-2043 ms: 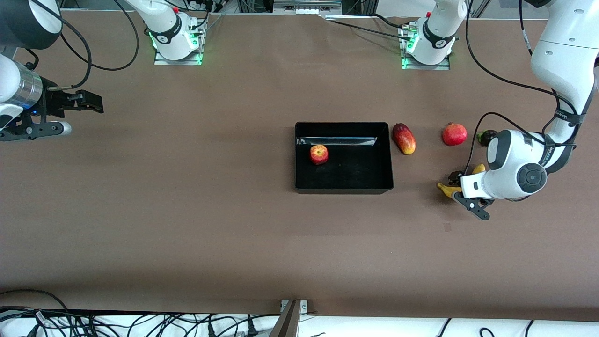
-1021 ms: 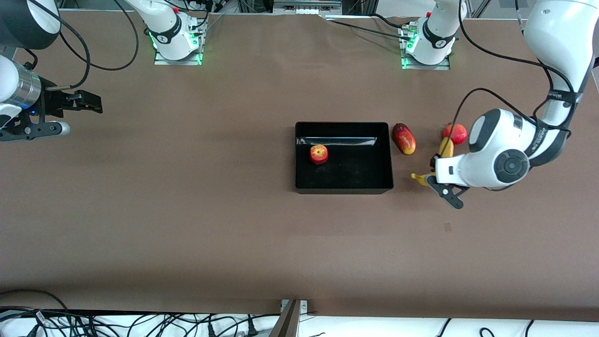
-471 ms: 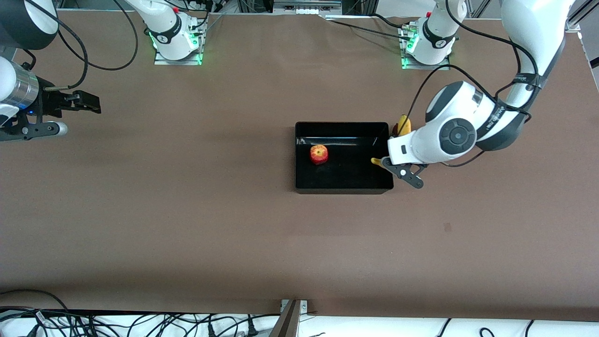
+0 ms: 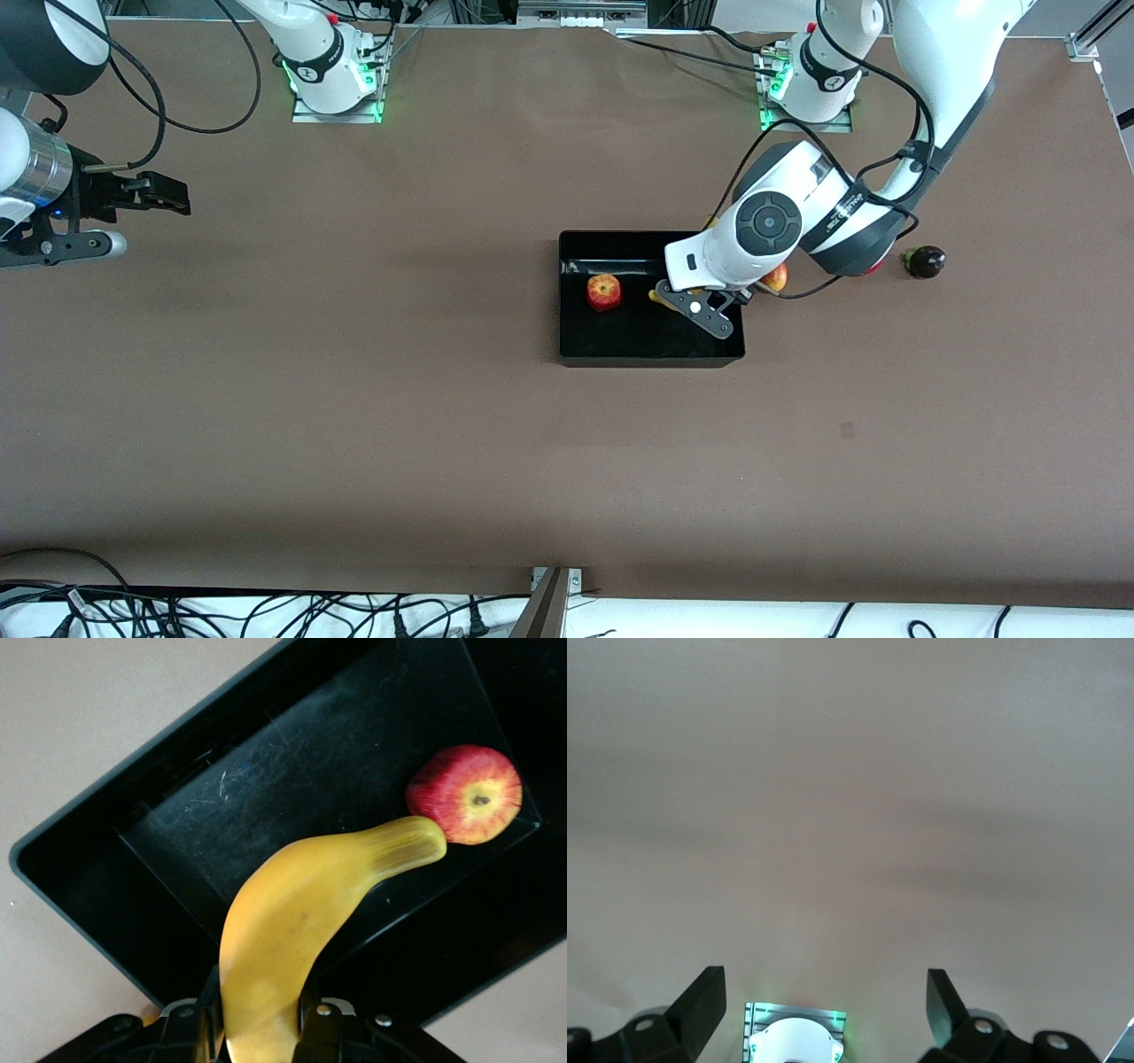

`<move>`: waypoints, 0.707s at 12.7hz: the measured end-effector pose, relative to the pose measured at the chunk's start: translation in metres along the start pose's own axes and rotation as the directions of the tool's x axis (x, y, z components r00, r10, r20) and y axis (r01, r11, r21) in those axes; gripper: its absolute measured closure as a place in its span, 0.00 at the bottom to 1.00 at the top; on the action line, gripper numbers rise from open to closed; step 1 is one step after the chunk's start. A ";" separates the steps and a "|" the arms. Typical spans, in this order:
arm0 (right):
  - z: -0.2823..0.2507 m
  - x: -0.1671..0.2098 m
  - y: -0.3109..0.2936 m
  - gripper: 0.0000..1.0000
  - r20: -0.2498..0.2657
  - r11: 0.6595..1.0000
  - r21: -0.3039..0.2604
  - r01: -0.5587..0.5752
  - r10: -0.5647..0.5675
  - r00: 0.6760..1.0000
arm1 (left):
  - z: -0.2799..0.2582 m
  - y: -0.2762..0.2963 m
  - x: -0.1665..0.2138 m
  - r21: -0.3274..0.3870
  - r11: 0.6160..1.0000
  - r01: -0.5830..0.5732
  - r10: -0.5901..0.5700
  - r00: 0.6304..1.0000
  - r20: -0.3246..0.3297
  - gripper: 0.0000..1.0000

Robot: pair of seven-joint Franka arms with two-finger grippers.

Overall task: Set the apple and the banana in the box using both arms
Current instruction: 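Lift the banana with the left gripper and carry it over the box, then lower the banana into the box and open the left gripper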

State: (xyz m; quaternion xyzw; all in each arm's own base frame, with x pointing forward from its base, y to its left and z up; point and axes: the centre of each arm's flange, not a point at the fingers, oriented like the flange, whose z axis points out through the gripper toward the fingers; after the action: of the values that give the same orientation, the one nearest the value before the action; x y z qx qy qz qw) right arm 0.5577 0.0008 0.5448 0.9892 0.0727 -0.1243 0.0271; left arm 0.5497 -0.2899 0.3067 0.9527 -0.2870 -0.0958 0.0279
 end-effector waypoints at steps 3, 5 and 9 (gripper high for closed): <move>0.000 0.000 0.000 0.00 0.000 1.000 0.000 0.000 0.000 1.000 | 0.016 -0.012 0.004 0.009 1.000 -0.007 0.007 1.000 0.001 0.65; 0.000 0.000 0.000 0.00 0.000 1.000 0.000 0.000 0.000 1.000 | 0.025 -0.014 0.006 0.017 1.000 -0.021 0.021 1.000 0.002 0.65; 0.000 0.000 0.000 0.00 0.000 1.000 0.000 0.000 0.000 1.000 | 0.037 -0.014 0.009 -0.004 1.000 -0.018 0.018 1.000 0.005 0.65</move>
State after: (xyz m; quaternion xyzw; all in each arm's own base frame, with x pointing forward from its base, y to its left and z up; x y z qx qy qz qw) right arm 0.5578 0.0007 0.5447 0.9892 0.0727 -0.1241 0.0271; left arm 0.5572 -0.2831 0.2675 0.9497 -0.2956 -0.0985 0.0299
